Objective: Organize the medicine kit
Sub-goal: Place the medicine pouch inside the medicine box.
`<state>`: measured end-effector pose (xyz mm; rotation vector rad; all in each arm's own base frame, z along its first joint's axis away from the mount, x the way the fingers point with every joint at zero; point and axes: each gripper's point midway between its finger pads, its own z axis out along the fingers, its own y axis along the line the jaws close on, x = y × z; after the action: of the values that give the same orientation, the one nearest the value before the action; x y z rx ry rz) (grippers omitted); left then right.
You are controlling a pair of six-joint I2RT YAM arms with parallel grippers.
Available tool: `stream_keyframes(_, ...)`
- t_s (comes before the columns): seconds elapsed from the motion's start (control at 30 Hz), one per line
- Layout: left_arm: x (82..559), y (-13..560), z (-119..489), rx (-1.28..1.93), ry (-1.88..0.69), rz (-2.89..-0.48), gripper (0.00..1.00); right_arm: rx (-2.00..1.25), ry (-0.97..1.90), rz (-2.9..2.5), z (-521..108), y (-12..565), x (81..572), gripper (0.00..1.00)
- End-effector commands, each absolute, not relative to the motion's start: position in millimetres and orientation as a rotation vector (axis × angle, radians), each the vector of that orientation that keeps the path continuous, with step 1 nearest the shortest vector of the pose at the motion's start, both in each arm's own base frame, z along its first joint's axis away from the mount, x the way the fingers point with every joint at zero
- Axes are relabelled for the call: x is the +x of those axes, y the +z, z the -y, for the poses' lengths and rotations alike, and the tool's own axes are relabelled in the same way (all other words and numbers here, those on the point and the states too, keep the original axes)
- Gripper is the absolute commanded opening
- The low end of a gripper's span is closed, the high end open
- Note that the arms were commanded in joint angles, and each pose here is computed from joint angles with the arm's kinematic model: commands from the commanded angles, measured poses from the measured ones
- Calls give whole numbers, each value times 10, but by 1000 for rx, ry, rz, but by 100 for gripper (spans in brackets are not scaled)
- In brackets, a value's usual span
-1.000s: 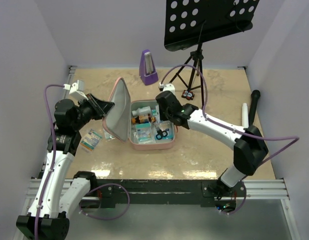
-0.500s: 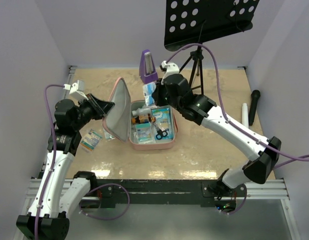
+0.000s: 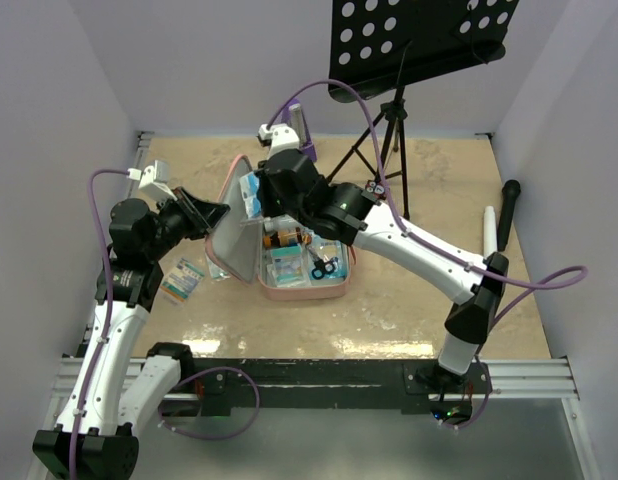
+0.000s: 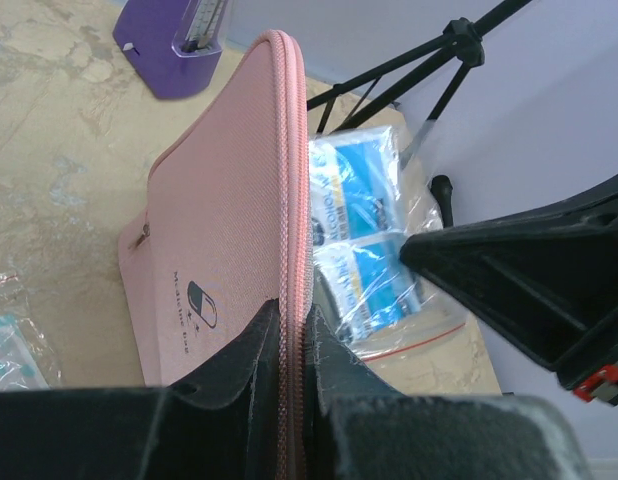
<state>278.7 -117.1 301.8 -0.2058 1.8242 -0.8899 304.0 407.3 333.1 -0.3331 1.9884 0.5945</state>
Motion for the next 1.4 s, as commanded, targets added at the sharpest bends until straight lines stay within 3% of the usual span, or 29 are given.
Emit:
stream_keyframes(0.0, 2784, 3209, 1229, -154, -922, -1749, 0, -317, 506, -1981, -3934, 3455, 3015, 0)
stream_keyframes(0.57, 2770, 3191, 1246, -157, -940, -1745, 0, -353, 581, -1967, -4250, 3582, 2953, 0)
stream_keyframes(1.37, 2738, 3216, 1257, -154, -954, -1732, 0, -424, 579, -2019, -4637, 3190, 3028, 0)
